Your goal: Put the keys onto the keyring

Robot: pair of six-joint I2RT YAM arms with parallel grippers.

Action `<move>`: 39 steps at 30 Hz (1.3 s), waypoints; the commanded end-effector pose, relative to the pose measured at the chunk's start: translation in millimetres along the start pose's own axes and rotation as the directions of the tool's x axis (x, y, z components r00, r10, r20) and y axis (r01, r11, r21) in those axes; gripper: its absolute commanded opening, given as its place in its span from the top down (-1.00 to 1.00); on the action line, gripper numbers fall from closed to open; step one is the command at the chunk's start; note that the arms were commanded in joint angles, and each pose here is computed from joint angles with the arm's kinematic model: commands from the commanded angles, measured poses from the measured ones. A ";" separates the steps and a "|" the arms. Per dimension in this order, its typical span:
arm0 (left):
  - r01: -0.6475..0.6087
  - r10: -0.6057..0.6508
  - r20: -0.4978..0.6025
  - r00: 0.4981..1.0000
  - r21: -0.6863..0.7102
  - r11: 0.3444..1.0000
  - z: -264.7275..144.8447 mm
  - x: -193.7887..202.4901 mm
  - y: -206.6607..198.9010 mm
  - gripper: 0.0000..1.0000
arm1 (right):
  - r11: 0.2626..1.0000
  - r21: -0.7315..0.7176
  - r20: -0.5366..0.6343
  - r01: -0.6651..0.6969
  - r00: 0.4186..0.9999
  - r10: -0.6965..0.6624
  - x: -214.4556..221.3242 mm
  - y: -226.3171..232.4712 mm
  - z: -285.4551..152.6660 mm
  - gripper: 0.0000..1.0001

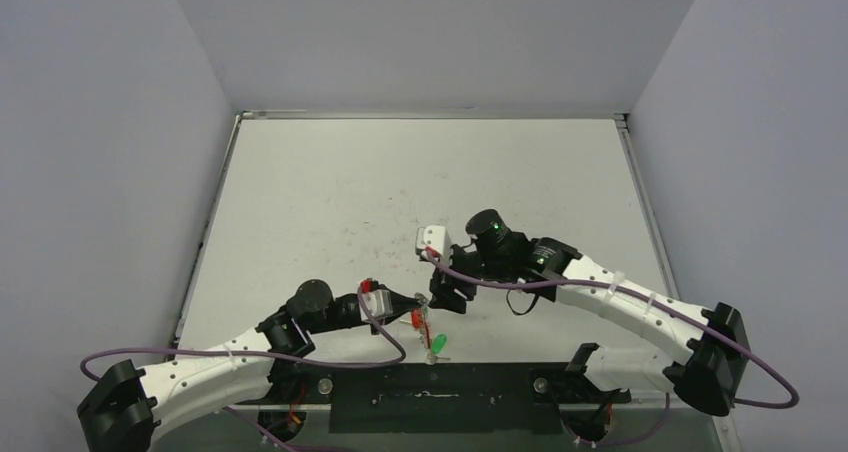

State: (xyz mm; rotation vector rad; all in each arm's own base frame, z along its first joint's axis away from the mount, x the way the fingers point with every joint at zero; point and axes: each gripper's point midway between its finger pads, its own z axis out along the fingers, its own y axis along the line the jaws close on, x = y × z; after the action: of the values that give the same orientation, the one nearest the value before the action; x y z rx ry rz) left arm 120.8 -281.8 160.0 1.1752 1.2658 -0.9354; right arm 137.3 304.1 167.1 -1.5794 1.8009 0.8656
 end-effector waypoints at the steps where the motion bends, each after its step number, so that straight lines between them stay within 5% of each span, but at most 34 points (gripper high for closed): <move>1: -0.046 0.056 0.199 0.978 -0.053 0.998 -4.0 -39.6 5.9 1.00 | 0.994 0.055 0.217 0.096 0.970 -0.105 -38.1 -3.9 -20.2 -0.16; 13: -0.071 0.090 0.293 0.952 -0.076 0.995 -14.4 -53.7 4.0 1.00 | 0.988 -0.088 0.275 0.127 0.956 -0.099 -42.1 18.7 -13.1 0.16; 24: -0.062 0.082 0.278 0.957 -0.079 0.995 -13.5 -50.5 5.1 1.00 | 0.992 -0.082 0.237 0.100 0.968 -0.078 -37.3 12.5 -6.1 0.98; 39: -0.063 0.091 0.283 0.955 -0.107 0.992 -18.0 -52.8 8.5 1.00 | 0.998 -0.045 0.136 0.054 0.990 -0.047 -11.5 -0.9 5.0 1.00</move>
State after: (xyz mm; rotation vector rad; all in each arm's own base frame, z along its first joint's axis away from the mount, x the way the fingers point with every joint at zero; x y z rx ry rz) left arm 120.2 -268.9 191.5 1.0116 1.0873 -0.9362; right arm 129.5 313.2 174.7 -1.5549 1.6429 1.0153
